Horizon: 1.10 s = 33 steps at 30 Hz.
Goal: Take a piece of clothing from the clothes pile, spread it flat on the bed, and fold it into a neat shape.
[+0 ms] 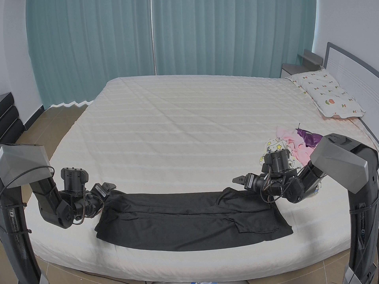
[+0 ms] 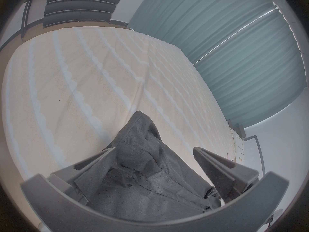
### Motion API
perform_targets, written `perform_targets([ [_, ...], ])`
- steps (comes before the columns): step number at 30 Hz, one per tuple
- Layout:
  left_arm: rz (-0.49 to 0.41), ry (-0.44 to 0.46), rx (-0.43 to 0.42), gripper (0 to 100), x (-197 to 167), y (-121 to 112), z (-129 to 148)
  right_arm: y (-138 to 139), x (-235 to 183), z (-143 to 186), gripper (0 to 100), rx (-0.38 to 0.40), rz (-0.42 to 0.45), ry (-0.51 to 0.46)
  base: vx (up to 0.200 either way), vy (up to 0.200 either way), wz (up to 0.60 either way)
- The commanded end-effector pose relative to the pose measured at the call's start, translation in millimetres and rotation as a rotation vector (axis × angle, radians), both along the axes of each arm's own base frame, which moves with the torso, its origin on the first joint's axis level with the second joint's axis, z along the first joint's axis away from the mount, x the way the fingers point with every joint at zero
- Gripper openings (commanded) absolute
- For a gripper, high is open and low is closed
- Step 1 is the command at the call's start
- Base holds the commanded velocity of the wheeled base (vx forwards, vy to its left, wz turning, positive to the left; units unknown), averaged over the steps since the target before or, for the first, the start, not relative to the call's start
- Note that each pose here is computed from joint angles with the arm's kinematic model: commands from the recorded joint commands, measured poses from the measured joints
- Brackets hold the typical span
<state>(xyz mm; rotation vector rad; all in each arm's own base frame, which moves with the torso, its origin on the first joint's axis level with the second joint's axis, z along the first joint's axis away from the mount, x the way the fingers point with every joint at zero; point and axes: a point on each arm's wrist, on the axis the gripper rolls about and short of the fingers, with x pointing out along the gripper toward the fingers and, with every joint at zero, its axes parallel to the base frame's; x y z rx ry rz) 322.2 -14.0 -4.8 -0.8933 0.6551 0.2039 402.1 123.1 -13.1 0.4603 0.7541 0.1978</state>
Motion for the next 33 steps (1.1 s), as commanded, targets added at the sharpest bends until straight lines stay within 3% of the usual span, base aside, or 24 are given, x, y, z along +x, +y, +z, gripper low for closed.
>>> perform_targets([
  [1, 0.001, 0.001, 0.000, 100, -0.4, 0.1, -0.1, -13.7, -4.9, -1.4, 100, -0.001, -0.031, 0.029, 0.000, 0.000, 0.00],
  [14, 0.002, 0.001, 0.000, 100, -0.3, 0.6, -0.1, -13.2, -17.6, -23.7, 100, -0.020, -0.024, 0.115, 0.000, 0.000, 0.00],
  [15, 0.002, 0.001, 0.000, 100, -0.3, 0.6, -0.1, -13.7, -17.3, -23.7, 0, -0.018, -0.026, 0.117, 0.000, 0.000, 0.00],
  [20, 0.002, 0.001, 0.000, 100, -0.3, 0.6, -0.1, -14.6, -13.5, -15.5, 0, 0.079, -0.116, 0.139, 0.000, 0.000, 0.00],
  [24, 0.001, 0.000, -0.001, 100, -0.4, 0.1, 0.4, -19.5, -12.7, -12.3, 0, 0.106, -0.148, 0.140, 0.000, 0.000, 0.00],
  [30, 0.002, 0.001, 0.000, 100, -0.7, 0.6, 0.2, -22.0, -19.8, -4.1, 0, 0.111, -0.147, 0.119, 0.000, 0.000, 0.00],
  [33, 0.001, -0.001, 0.001, 100, -0.7, 0.6, 0.7, -22.9, -26.5, 6.3, 0, 0.139, -0.128, 0.033, 0.000, 0.000, 0.00],
])
